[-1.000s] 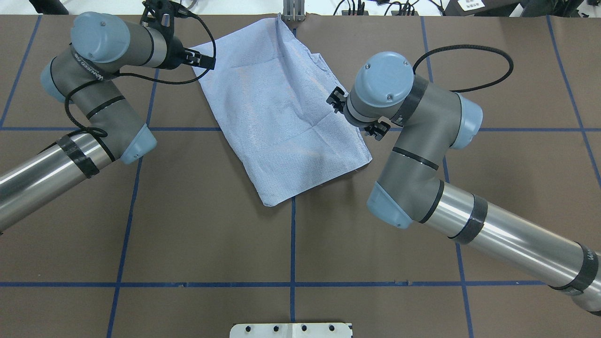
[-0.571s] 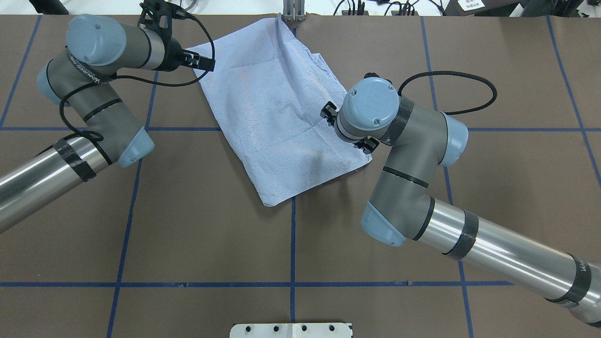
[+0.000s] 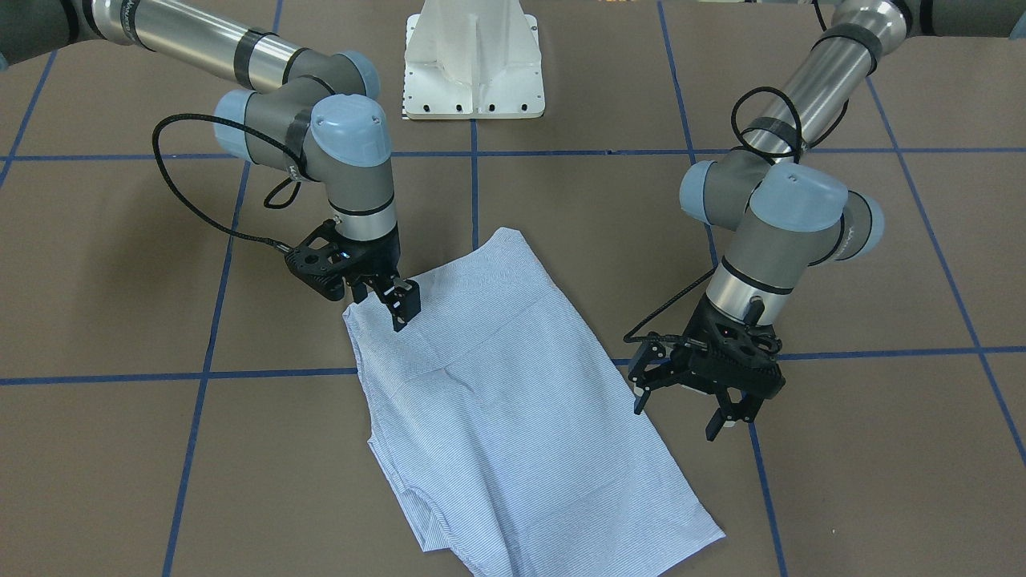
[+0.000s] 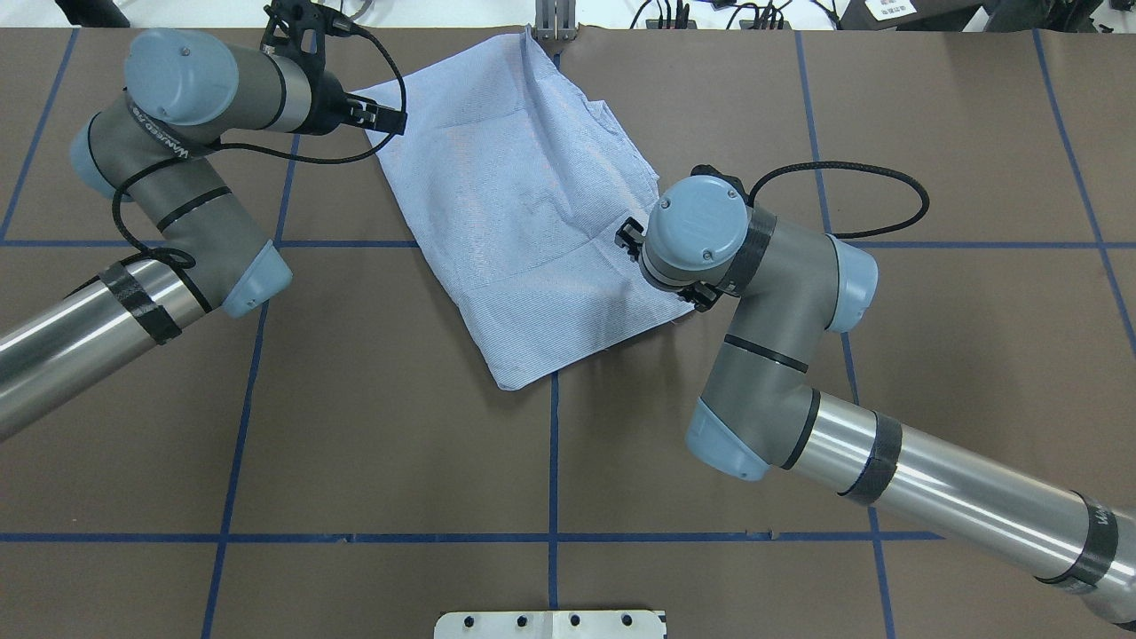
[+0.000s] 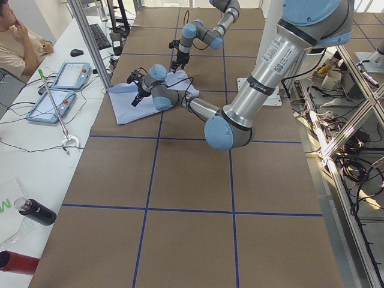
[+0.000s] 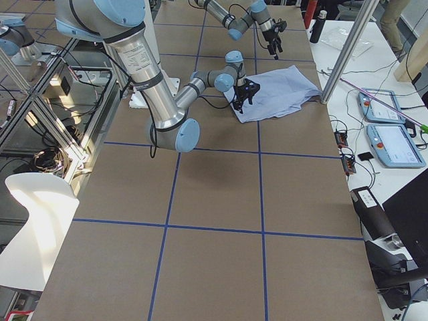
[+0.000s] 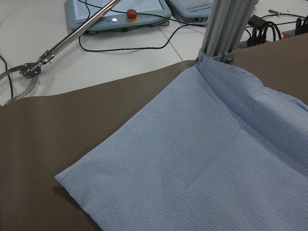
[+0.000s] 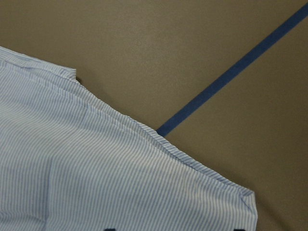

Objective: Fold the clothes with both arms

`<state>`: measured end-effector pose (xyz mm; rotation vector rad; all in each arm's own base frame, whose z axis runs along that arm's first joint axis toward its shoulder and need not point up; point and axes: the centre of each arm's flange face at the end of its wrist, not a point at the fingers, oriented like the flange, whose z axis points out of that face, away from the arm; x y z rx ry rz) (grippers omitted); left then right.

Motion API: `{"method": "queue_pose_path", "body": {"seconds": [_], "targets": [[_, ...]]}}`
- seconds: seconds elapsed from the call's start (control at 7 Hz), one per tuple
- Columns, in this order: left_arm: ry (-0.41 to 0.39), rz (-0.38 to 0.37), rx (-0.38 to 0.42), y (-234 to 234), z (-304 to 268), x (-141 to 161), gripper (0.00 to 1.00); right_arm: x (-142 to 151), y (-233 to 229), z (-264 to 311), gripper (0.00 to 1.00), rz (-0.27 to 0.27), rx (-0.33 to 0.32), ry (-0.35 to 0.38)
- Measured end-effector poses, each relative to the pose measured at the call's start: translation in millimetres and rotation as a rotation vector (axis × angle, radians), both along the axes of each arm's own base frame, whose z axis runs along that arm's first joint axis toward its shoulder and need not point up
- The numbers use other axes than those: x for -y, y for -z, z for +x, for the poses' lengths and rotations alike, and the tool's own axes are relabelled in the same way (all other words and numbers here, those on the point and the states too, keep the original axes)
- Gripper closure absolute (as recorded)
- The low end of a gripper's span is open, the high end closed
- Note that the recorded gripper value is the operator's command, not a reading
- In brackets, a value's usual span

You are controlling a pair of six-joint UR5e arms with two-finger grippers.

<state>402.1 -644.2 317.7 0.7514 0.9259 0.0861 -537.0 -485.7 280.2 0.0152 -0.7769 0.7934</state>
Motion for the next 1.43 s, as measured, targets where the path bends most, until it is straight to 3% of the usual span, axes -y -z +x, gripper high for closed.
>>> {"method": "queue_pose_path", "body": {"seconds": [0.86,1.0,1.14,1.29,1.43], "targets": [[0.001,0.000,0.001,-0.7,0.1,-0.2,0.00,-9.8,-10.2,-20.5,0.17,0.004,-0.031,0.002],[0.002,0.000,0.001,-0.8,0.1,-0.1,0.00,-12.6,-10.4,-23.9,0.29,0.006,-0.035,0.003],[0.002,-0.001,0.002,-1.6,0.1,0.0,0.00,-14.1,-10.8,-26.1,0.66,0.007,-0.039,-0.005],[0.002,-0.004,0.004,-3.9,0.1,-0.5,0.00,-14.8,-9.9,-27.4,0.85,0.000,-0.035,-0.020],[0.001,-0.007,0.007,-7.4,0.0,-1.4,0.00,-15.1,-8.7,-28.3,0.86,-0.010,-0.029,-0.035]]}}
